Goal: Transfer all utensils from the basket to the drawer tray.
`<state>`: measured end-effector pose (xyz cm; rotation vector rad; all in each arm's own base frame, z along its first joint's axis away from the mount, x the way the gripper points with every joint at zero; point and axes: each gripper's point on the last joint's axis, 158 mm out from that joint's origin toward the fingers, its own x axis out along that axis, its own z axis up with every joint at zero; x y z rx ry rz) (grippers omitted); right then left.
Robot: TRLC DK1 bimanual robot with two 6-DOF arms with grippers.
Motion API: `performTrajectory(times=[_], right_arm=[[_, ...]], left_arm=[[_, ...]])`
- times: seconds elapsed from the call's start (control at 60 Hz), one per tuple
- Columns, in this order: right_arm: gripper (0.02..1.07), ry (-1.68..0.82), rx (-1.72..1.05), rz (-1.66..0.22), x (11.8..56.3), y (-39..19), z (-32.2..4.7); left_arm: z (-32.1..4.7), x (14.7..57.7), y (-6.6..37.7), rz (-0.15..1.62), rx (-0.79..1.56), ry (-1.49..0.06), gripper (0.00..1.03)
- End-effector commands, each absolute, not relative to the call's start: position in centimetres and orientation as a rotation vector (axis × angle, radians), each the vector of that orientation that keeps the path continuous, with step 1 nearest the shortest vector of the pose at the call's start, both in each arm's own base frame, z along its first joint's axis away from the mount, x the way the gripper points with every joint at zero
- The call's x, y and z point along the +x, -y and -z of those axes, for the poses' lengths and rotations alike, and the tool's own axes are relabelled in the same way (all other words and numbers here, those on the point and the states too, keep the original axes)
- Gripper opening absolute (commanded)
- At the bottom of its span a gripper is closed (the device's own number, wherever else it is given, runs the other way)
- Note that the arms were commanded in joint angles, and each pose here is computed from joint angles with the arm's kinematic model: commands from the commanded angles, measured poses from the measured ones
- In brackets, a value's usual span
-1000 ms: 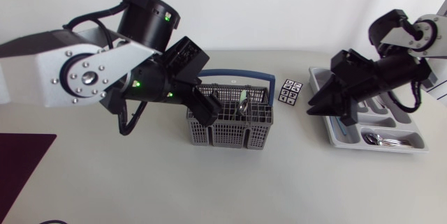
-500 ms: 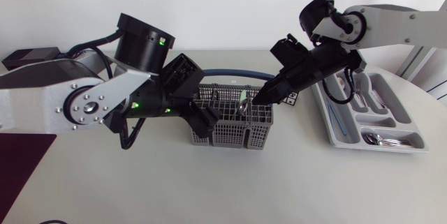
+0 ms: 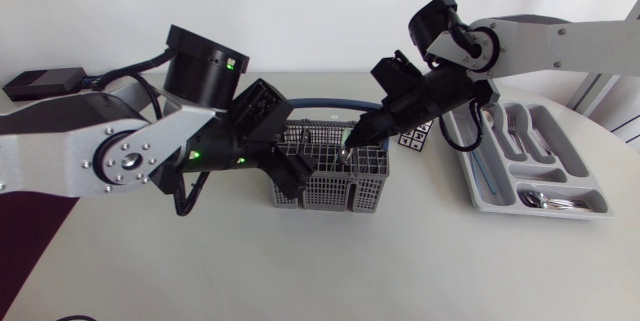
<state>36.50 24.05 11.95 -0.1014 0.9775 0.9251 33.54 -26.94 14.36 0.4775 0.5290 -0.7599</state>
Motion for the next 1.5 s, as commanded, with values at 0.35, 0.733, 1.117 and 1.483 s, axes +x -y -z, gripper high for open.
performTrajectory(times=[0.35, 0.733, 1.117, 1.483], right_arm=[[0.3, -0.955, -0.088, -0.817, 35.5, -24.3, -9.5], [0.26, -0.907, -0.104, -0.833, 35.2, -25.7, -10.0], [0.08, -0.898, -0.107, -0.832, 35.1, -25.8, -9.4], [0.08, -0.837, -0.019, -0.913, 34.7, -25.6, -12.7]], left_arm=[[-14.0, 33.5, 26.4, 0.745, 0.486, -0.505, 0.99], [-14.3, 33.5, 26.6, 0.746, 0.482, -0.494, 0.99], [-14.2, 33.5, 26.7, 0.747, 0.481, -0.493, 0.99], [-13.9, 33.3, 26.7, 0.75, 0.481, -0.501, 0.99]])
